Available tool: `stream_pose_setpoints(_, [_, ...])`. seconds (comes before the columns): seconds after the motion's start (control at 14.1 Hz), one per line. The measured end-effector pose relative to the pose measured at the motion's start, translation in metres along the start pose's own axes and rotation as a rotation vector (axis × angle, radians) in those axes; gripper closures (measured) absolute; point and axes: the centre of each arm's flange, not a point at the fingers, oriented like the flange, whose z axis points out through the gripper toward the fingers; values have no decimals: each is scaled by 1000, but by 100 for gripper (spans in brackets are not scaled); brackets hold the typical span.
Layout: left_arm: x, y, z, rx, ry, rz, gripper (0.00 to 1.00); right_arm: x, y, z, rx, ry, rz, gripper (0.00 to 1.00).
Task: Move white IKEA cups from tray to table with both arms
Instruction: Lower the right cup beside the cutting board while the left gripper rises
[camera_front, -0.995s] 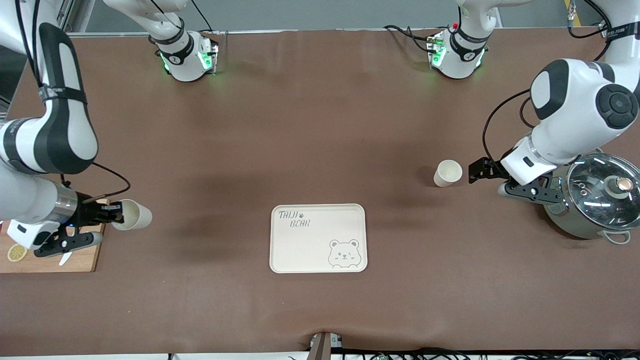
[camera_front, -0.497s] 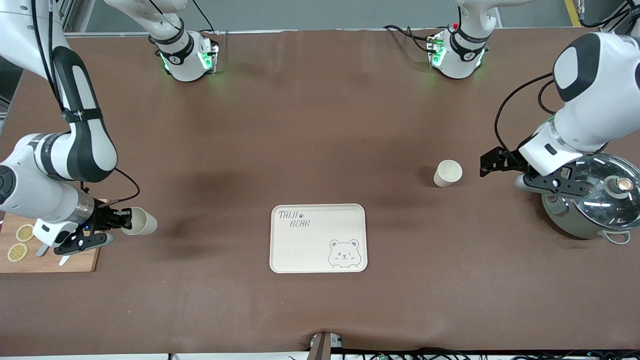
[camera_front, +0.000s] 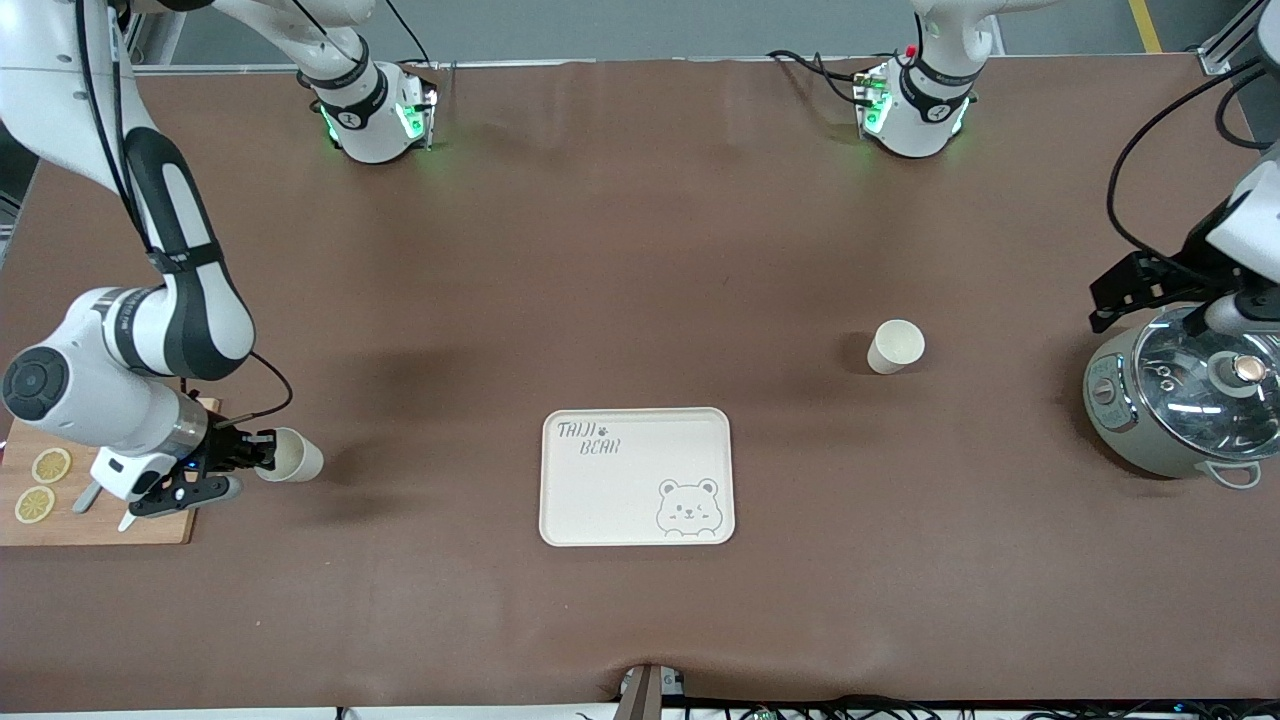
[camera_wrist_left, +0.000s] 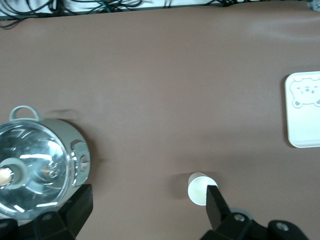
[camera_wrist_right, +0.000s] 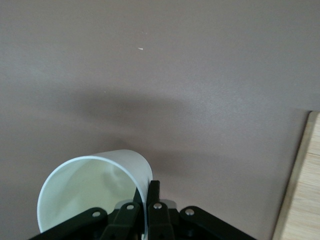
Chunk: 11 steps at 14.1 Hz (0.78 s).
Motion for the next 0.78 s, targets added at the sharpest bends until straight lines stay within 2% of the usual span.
stream_pose_setpoints(0.28, [-2, -4, -4, 0, -26, -8, 0, -2, 2, 33, 8, -19, 4, 96])
stream_pose_setpoints(0.78, [-8, 17, -40, -7, -77, 30, 0, -3, 2, 45, 10, -22, 5, 96])
